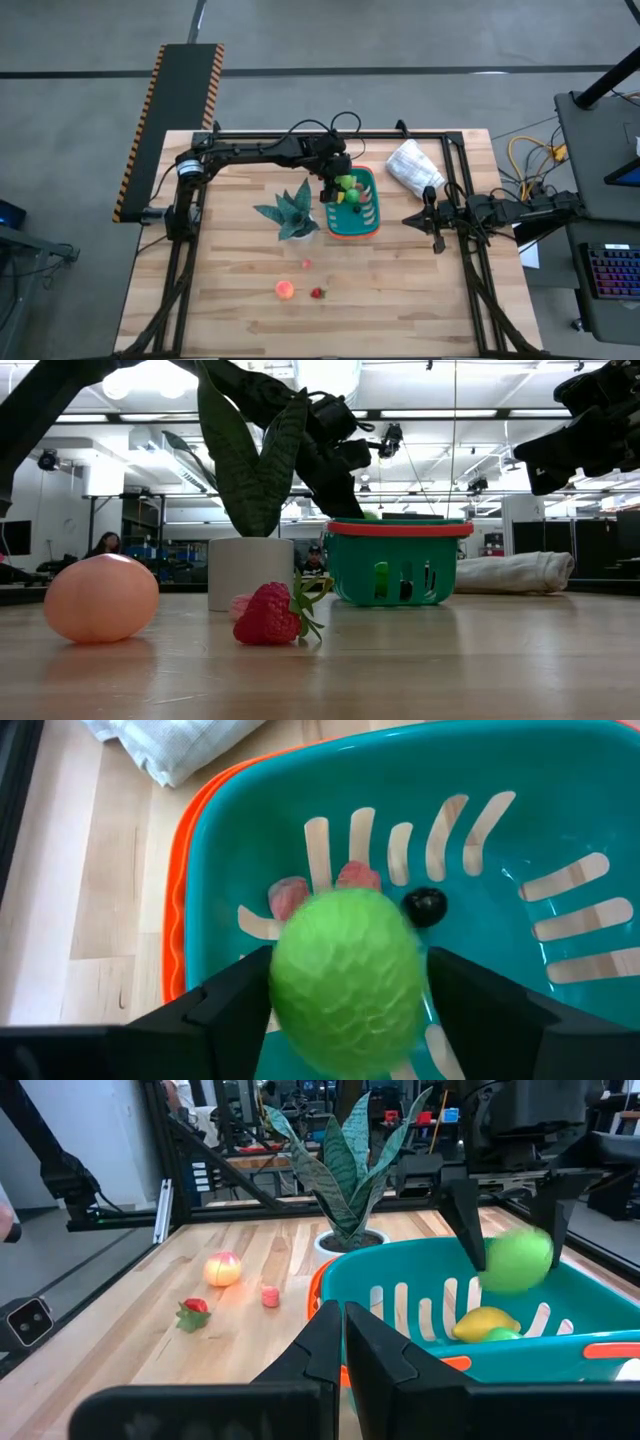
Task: Build produce basket
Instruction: Put the melon into the basket, then put the bottom peach into the basket
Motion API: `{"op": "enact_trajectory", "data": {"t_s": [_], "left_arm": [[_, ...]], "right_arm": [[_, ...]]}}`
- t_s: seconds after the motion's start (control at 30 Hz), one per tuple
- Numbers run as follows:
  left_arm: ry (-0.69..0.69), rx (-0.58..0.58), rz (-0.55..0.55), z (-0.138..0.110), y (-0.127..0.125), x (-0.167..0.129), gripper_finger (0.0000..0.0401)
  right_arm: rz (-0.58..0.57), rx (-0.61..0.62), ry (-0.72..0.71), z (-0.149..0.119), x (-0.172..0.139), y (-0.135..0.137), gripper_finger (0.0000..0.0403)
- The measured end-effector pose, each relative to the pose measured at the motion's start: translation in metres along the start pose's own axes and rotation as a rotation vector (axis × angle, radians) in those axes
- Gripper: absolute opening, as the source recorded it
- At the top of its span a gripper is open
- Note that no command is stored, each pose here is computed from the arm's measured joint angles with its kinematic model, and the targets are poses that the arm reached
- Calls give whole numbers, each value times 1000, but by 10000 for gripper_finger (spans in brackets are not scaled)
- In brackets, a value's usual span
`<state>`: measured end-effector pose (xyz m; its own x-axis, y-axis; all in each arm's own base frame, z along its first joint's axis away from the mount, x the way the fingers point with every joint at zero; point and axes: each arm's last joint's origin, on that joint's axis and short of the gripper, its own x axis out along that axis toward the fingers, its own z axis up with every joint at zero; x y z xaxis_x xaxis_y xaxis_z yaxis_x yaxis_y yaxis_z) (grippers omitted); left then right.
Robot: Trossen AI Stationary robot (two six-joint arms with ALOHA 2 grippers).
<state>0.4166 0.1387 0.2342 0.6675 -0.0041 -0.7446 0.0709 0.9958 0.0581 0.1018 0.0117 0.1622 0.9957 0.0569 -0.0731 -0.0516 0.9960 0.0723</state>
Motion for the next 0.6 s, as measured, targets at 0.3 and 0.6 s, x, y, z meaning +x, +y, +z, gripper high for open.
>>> {"op": "enact_trajectory", "data": {"t_s": [0.3,0.6], "left_arm": [[-2,0,1,0,0,0,262],[-96,63,-10,29,-22,-22,262]], "right_arm": [[0,0,0,0,0,0,9],[1,0,0,0,0,0,9]]}}
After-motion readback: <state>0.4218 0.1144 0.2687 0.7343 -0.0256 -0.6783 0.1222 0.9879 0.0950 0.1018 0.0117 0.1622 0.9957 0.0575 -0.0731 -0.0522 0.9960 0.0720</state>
